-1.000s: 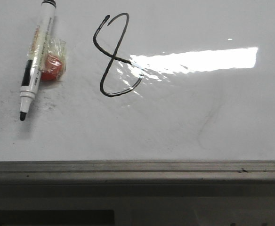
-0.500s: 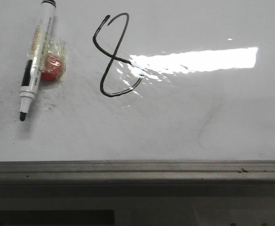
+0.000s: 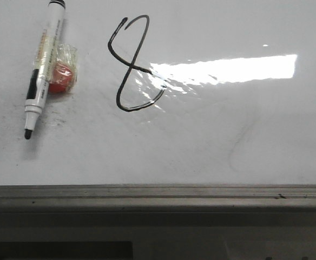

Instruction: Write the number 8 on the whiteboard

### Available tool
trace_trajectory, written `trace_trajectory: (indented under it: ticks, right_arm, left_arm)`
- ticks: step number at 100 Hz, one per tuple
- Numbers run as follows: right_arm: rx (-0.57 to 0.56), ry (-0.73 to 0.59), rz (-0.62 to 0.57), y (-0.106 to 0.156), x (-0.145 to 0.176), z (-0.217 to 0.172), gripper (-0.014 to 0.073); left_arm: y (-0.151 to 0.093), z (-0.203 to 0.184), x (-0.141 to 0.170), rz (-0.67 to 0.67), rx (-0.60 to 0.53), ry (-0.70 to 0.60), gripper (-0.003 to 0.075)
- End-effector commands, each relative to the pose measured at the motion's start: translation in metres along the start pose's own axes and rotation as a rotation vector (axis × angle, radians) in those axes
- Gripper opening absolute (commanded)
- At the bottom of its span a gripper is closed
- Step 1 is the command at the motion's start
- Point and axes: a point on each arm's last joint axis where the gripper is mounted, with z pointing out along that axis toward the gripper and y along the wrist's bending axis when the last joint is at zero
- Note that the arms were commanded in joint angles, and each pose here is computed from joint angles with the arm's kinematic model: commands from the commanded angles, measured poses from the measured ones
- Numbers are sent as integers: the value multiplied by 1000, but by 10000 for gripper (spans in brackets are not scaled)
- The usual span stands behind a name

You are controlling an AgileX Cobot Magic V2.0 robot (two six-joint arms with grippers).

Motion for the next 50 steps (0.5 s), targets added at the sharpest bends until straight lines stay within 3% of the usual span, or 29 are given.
trace_trajectory:
  ticks: [1,31,50]
  right_arm:
    - [0,-95,-16,0,-15,-1,-63]
    - [0,-95,-16,0,-15,-1,-63]
    - [0,-95,-16,0,-15,-1,-63]
  left_arm:
    - [1,0,-11,2,-24,-89,-20]
    - [24,-9,14,58,-271,-91,-20]
    - [35,-18,27,196,-421,-106,-20]
